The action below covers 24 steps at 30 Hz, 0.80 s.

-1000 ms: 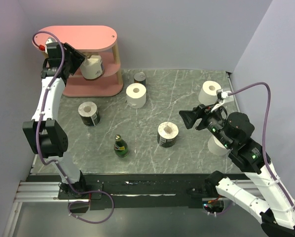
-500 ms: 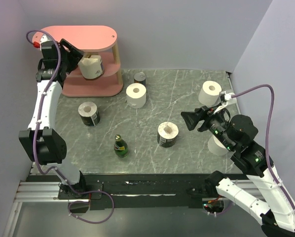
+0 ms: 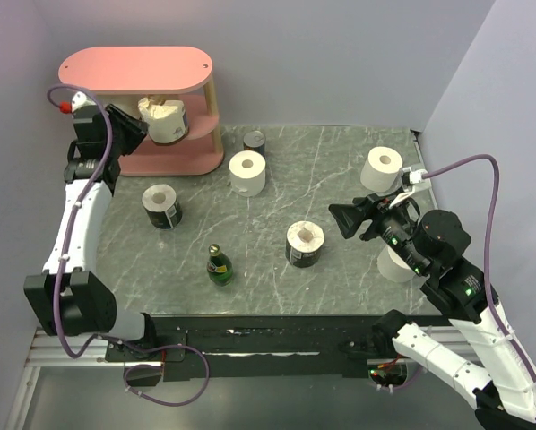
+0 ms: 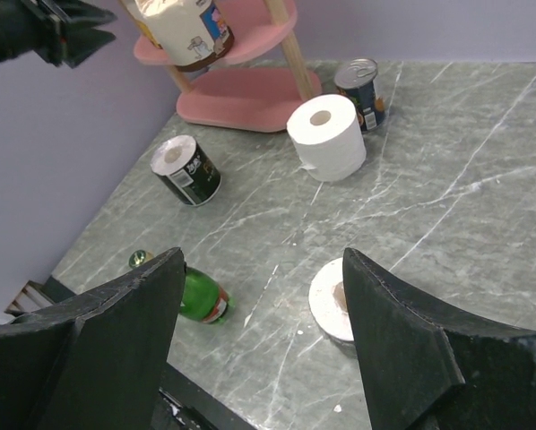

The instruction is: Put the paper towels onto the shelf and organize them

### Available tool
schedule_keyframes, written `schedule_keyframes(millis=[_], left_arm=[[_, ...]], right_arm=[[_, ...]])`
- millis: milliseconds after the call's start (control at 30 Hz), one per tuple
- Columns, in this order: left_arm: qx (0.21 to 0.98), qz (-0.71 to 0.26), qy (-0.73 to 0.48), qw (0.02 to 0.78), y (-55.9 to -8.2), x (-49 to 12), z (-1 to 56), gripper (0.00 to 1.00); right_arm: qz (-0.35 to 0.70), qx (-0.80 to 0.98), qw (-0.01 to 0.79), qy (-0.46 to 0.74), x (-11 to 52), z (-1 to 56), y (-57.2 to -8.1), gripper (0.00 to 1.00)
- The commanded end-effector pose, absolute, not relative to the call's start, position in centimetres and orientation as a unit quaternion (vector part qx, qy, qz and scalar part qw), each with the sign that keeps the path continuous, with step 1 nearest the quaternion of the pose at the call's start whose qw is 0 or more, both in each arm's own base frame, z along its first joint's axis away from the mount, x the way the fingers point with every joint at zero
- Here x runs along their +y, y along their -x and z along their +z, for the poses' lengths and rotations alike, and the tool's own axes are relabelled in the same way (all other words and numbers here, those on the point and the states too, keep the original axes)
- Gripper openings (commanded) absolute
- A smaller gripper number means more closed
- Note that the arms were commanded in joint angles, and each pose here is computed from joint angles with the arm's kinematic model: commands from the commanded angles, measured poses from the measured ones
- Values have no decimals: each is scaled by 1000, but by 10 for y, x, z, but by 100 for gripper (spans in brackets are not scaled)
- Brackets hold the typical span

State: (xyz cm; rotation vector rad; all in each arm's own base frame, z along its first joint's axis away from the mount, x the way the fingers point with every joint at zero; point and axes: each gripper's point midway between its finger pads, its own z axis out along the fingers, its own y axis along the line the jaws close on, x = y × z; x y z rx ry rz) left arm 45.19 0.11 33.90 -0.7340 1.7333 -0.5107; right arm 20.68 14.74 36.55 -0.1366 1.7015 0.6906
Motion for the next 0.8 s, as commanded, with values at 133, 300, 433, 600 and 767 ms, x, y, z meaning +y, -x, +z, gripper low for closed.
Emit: schedule_keyframes(millis=[133,300,433,600,767], left_arm=[[744,-232,296,552,-490,-9,310,39],[730,-241,295,567,-511,-10,317,39],[725,-244,295,572,-527,-12,317,40],[720,-257,287,577,-542,-24,314,41],[724,-260,281,574,-552,-35,312,41]], right_arm=[[309,718,621,58,151,382,-211,78],[308,718,621,63,155,383,-216,78],[301,721,621,66,157,384,-222,78],[294,717,629,68,158,389,-228,78],[290,718,628,73,162,388,-233,78]])
